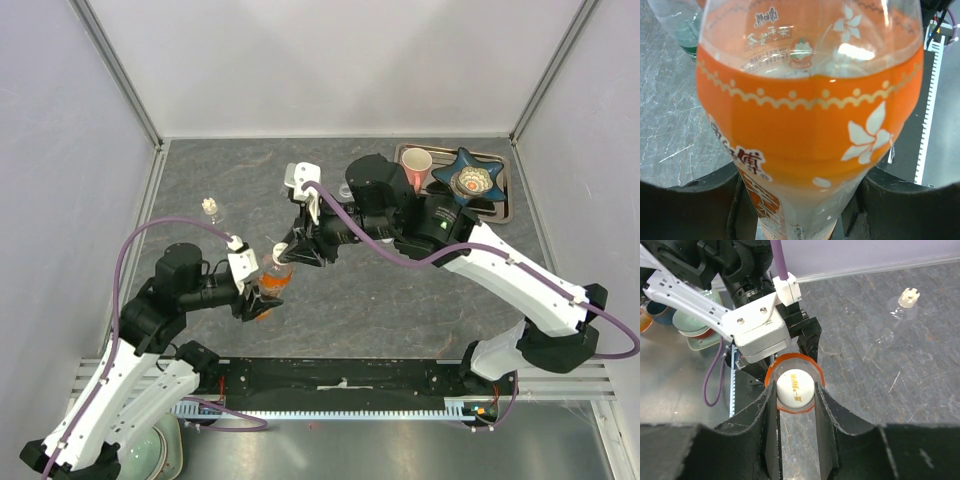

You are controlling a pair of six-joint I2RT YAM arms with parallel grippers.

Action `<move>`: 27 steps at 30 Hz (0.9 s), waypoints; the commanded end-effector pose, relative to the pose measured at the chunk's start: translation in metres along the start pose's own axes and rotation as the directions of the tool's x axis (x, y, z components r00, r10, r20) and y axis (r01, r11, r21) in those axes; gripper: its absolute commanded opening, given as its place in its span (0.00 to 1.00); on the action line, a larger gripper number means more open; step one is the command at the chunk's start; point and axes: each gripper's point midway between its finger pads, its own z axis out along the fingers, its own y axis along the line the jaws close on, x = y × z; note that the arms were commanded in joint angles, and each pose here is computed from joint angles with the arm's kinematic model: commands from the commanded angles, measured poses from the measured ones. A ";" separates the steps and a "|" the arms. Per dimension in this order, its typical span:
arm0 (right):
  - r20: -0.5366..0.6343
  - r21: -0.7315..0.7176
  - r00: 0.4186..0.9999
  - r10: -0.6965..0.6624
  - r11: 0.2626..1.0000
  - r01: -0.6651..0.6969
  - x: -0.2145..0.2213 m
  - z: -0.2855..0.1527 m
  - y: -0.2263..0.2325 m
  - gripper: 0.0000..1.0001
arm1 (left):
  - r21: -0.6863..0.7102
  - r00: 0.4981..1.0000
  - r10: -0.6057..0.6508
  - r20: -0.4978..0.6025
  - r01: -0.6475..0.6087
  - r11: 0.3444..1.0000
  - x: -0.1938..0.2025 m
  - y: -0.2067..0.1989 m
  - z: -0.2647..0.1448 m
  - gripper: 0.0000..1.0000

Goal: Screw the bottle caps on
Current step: Screw the bottle cap onto the plastic bottle.

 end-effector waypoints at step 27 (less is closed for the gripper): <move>0.005 -0.046 0.962 0.272 0.961 -0.271 0.041 0.024 0.016 0.04 | -0.201 0.943 0.029 0.331 0.041 0.979 -0.105 0.034 -0.022 0.02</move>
